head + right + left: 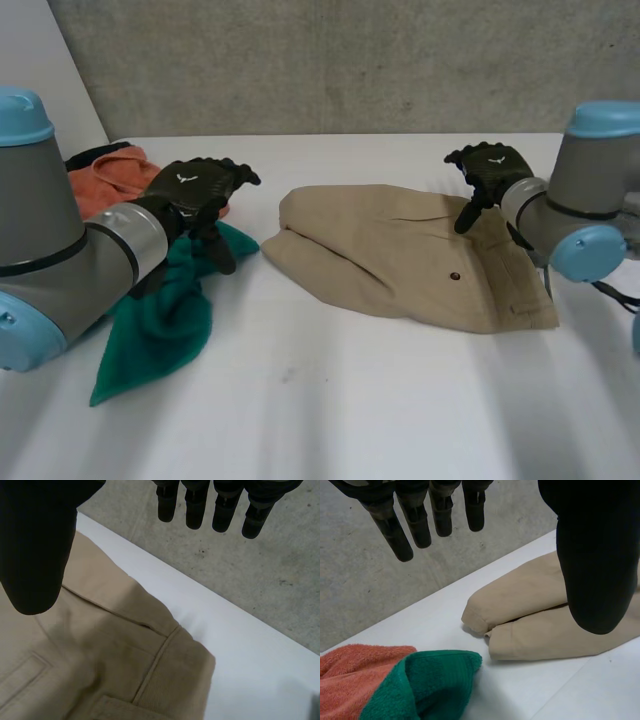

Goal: Fold the laundry.

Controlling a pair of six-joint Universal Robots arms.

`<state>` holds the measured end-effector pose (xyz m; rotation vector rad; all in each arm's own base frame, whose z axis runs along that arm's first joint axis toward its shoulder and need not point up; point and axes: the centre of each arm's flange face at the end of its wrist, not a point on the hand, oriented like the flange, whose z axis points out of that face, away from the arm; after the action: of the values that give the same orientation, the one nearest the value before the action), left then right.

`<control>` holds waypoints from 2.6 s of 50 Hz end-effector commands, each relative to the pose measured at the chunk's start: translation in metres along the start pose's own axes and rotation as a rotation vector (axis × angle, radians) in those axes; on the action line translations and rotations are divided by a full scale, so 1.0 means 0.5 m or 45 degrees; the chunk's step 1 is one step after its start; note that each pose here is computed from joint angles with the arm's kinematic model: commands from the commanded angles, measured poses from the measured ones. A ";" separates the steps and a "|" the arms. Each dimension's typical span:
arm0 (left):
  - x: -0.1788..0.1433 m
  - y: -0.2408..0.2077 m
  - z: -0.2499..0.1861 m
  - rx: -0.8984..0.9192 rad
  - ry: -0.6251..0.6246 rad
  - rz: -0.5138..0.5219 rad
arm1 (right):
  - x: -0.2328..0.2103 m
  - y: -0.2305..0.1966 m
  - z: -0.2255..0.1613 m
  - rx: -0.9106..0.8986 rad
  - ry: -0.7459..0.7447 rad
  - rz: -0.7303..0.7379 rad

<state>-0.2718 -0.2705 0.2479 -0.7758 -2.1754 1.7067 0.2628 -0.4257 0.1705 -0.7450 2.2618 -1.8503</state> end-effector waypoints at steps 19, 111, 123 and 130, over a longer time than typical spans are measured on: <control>-0.069 -0.032 0.046 0.172 -0.060 -0.061 | -0.028 -0.080 -0.036 0.167 -0.044 -0.131; -0.001 0.080 0.159 0.194 -0.001 0.078 | -0.136 0.004 -0.088 0.241 -0.109 -0.362; 0.072 0.123 -0.044 -0.329 0.113 0.260 | -0.092 0.033 -0.240 -0.251 -0.281 -0.565; 0.129 0.135 -0.156 -0.570 0.331 0.255 | -0.058 0.045 -0.393 -0.579 -0.444 -0.753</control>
<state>-0.2740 -0.2062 0.1913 -1.1958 -2.3599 1.3768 0.2388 -0.2819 0.1774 -1.5789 2.3302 -1.4957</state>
